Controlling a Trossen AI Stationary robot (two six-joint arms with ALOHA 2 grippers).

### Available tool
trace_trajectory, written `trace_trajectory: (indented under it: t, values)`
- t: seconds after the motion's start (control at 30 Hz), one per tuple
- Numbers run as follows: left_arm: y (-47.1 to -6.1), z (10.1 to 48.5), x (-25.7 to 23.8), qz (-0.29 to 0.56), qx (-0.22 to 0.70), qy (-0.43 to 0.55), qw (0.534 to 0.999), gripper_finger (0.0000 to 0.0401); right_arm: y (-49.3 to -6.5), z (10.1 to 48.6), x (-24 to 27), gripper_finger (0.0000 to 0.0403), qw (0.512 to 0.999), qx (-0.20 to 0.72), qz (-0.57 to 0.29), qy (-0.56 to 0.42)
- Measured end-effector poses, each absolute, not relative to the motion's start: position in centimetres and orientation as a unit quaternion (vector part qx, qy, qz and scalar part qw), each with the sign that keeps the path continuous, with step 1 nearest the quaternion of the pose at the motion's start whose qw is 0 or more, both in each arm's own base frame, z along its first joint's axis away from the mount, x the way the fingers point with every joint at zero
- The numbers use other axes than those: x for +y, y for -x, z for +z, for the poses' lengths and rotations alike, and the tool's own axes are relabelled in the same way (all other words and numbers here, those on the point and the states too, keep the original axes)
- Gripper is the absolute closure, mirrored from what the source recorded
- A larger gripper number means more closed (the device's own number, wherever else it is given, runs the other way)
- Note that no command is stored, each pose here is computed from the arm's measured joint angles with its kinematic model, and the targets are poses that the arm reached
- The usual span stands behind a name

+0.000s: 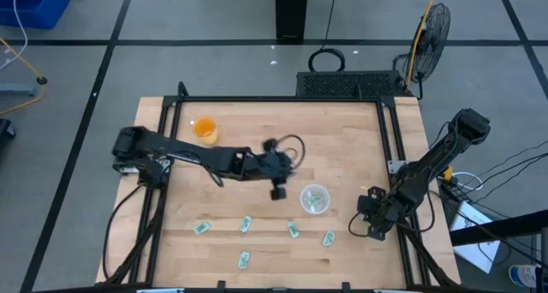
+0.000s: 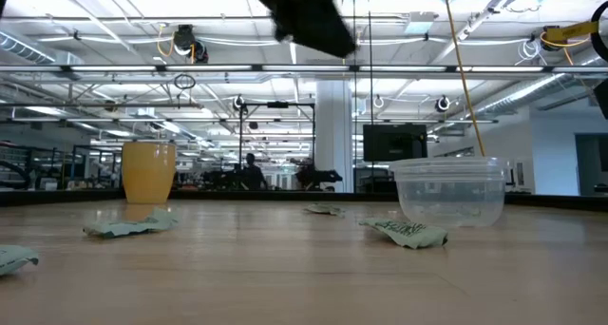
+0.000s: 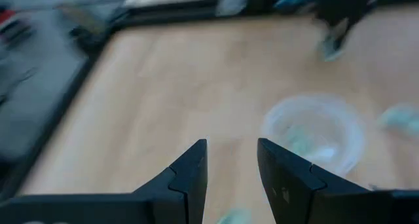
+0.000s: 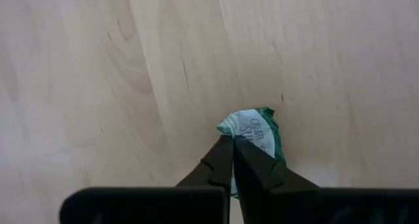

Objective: Pick and place Stevia / Truvia into bins
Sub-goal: Put the truvia packet into the transparent container

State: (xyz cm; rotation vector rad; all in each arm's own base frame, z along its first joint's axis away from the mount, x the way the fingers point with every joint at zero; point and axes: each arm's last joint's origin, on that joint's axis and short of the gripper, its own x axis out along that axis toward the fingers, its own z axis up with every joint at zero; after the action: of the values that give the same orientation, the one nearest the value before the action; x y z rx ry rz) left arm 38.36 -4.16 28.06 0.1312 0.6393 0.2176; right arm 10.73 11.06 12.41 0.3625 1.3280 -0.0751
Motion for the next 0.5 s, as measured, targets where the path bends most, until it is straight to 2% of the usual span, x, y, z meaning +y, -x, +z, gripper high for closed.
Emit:
trace_trajectory:
  t: [0.13,0.23,0.5]
  values:
    - [-34.4,31.5,-3.5,0.151,0.33,-0.049,0.931,0.0261,-11.1,12.6,11.4,0.0402,0.785,0.594,-0.015,-0.177]
    - [-31.3,34.7,-3.0,0.179,0.3,-0.013,0.937,0.0261,-11.5,12.7,11.7,0.0402,0.804,0.568,0.005,-0.173]
    - [-23.8,39.7,-1.8,0.221,0.253,0.033,0.941,0.0261,-14.2,14.9,12.9,0.0403,0.909,0.387,0.035,-0.153]
